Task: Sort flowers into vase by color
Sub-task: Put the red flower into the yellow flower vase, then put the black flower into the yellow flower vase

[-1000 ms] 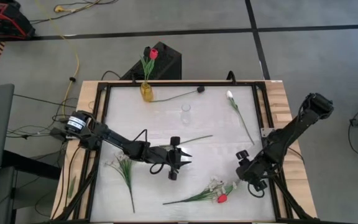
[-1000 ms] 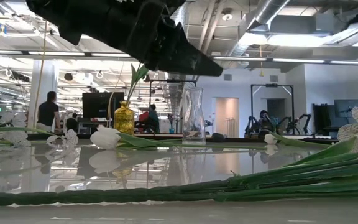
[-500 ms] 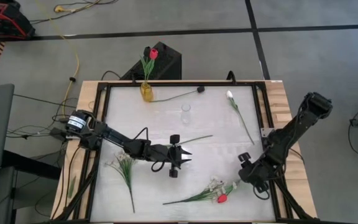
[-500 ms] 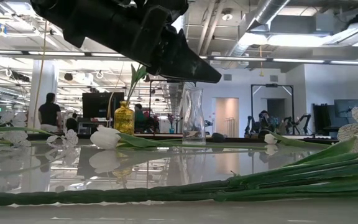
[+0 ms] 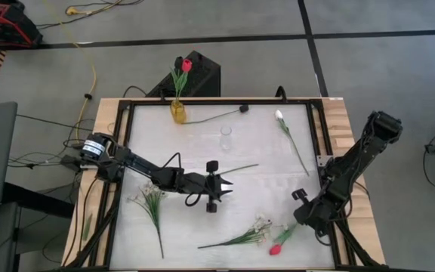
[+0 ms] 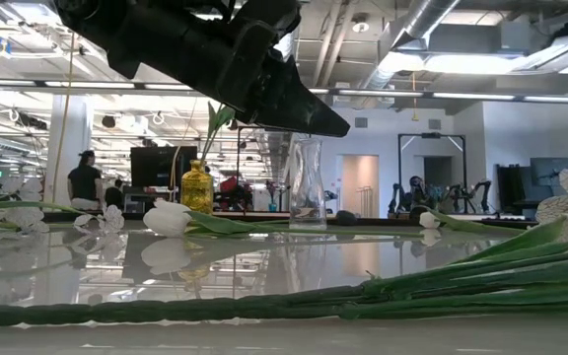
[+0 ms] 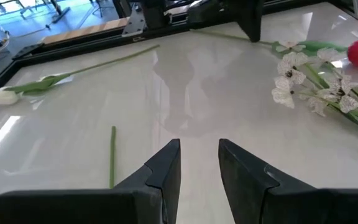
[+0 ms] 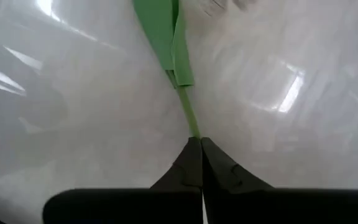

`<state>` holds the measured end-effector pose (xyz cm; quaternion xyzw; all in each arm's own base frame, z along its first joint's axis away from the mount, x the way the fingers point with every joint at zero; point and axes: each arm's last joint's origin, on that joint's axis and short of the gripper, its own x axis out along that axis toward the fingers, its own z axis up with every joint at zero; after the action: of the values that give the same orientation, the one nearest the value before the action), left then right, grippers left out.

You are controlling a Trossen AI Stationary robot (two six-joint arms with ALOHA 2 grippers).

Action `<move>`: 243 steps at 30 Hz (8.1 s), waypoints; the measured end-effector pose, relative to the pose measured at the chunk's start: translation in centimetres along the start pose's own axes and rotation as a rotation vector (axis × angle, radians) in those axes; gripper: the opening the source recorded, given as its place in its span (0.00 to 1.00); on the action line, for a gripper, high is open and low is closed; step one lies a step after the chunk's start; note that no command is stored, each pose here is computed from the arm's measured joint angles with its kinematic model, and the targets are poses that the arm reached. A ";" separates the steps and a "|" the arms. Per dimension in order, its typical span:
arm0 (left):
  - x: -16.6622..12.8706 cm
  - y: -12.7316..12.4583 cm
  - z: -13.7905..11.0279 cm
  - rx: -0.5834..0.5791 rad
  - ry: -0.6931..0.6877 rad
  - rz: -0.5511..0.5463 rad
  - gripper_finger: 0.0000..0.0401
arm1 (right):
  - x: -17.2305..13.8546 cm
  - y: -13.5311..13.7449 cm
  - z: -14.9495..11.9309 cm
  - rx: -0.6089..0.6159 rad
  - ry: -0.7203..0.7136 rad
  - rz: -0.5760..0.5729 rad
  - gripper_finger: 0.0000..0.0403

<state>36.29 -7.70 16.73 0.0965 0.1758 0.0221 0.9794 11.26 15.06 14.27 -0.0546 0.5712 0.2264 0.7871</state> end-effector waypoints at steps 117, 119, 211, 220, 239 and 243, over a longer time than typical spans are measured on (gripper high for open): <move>-3.6 2.1 3.4 -0.025 -0.560 0.074 0.01 | -6.1 -13.5 13.7 -0.008 -1.122 -0.437 0.16; -3.8 2.2 3.7 -0.028 -0.564 0.088 0.00 | -6.1 -13.5 13.7 -0.007 -1.120 -0.438 0.19; -18.6 25.3 -3.3 -0.392 0.186 0.813 0.35 | -6.3 -15.6 12.3 0.067 -0.977 -0.504 0.52; -19.8 25.0 -1.7 -0.414 0.294 0.759 0.51 | -7.0 -15.4 12.1 0.068 -0.991 -0.505 0.52; -20.3 22.5 -0.8 -0.625 0.469 0.395 0.52 | -11.0 -13.9 10.2 0.084 -1.029 -0.498 0.52; -19.7 20.6 -0.7 -0.676 0.529 0.327 0.52 | -11.1 -13.8 9.9 0.086 -1.006 -0.496 0.52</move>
<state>17.41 11.15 26.84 -0.2111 0.3852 0.2562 0.8611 22.97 2.93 25.50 -0.0405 0.1042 0.0090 0.9937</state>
